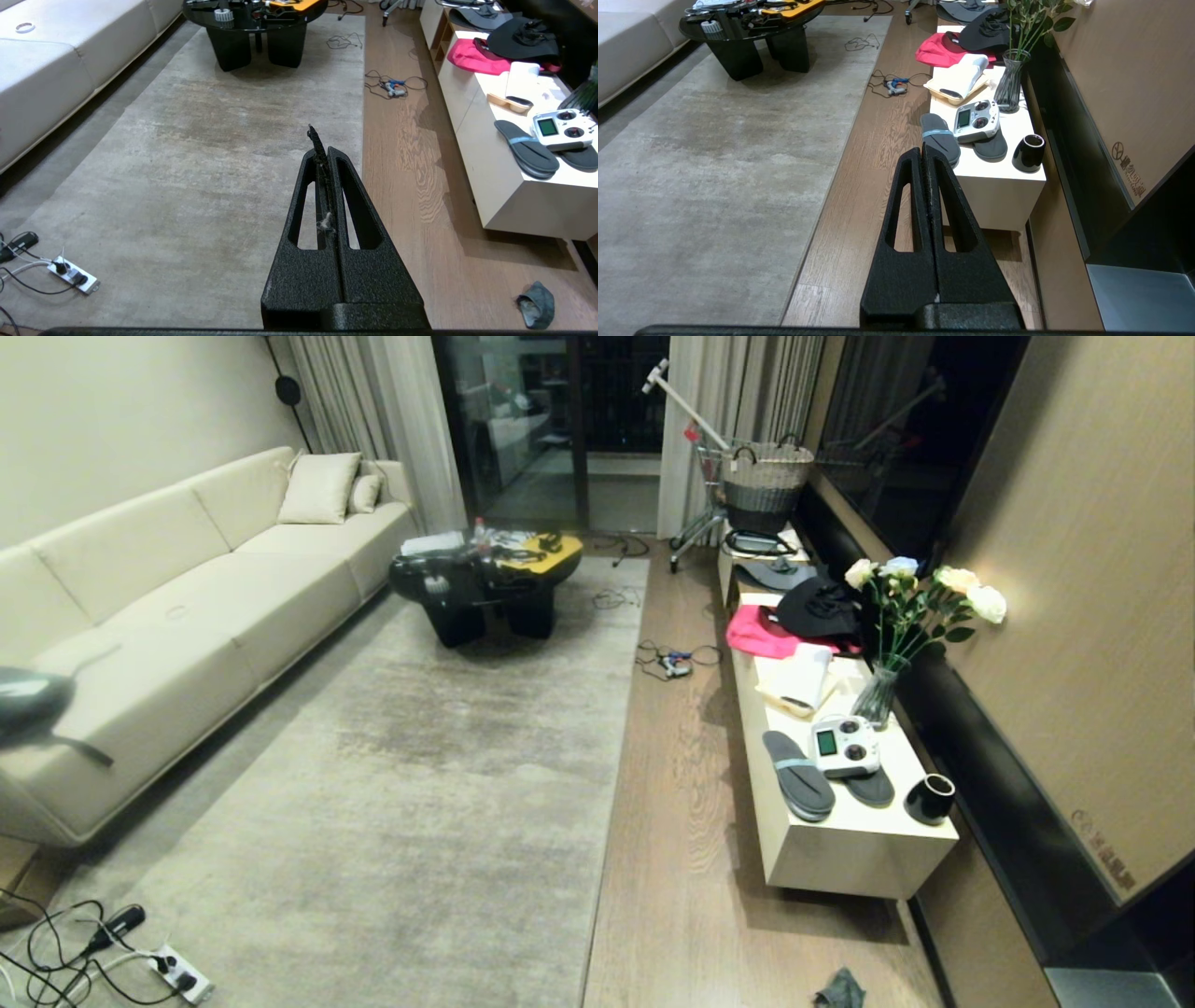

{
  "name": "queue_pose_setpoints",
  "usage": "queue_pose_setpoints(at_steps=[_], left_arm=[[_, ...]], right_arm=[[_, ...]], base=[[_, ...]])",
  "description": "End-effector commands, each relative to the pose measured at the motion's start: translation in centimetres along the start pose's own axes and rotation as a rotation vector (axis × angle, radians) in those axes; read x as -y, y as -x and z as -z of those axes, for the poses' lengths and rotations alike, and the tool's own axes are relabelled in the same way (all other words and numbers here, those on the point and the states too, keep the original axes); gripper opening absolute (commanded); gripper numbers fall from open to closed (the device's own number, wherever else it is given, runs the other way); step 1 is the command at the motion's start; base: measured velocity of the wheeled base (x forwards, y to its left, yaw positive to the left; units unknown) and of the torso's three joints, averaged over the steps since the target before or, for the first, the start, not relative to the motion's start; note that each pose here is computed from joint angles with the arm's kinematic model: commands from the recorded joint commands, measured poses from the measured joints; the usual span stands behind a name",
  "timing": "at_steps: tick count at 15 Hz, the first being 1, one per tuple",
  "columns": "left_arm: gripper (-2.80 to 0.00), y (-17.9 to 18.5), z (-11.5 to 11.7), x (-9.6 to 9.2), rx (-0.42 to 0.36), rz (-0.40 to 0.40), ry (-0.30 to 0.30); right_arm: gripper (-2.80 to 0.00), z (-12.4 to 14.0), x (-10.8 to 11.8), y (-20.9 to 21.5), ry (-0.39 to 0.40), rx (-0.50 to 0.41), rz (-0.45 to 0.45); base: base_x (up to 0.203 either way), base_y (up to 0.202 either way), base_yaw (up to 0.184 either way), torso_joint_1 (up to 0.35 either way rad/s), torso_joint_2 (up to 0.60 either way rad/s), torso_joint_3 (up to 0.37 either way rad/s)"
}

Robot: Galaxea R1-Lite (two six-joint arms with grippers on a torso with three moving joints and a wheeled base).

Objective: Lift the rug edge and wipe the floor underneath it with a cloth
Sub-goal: Pick up the rag

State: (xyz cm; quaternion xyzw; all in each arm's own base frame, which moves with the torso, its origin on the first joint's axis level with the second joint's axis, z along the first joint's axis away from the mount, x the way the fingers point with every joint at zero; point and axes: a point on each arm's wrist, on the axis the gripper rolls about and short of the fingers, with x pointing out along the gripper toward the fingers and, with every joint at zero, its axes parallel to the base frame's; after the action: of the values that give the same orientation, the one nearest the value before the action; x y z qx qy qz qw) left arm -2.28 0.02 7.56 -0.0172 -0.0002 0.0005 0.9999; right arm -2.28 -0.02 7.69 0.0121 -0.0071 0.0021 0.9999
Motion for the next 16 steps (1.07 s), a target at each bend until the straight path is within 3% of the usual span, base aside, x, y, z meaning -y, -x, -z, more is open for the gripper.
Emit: queue_pose_setpoints(at_steps=[1, 16], left_arm=[[-2.8, -0.01, -0.01, 0.0, 0.0, 0.0, 0.001], [-2.8, -0.01, -0.01, 0.0, 0.0, 0.0, 0.001]], right_arm=[[-2.8, -0.01, 0.0, 0.0, -0.002, 0.001, -0.001], [-2.8, -0.01, 0.0, 0.0, -0.005, 0.001, 0.001]], base=[[0.0, 0.0, 0.0, 0.0, 0.0, 0.0], [0.0, 0.0, 0.0, 0.0, 0.0, 0.0]])
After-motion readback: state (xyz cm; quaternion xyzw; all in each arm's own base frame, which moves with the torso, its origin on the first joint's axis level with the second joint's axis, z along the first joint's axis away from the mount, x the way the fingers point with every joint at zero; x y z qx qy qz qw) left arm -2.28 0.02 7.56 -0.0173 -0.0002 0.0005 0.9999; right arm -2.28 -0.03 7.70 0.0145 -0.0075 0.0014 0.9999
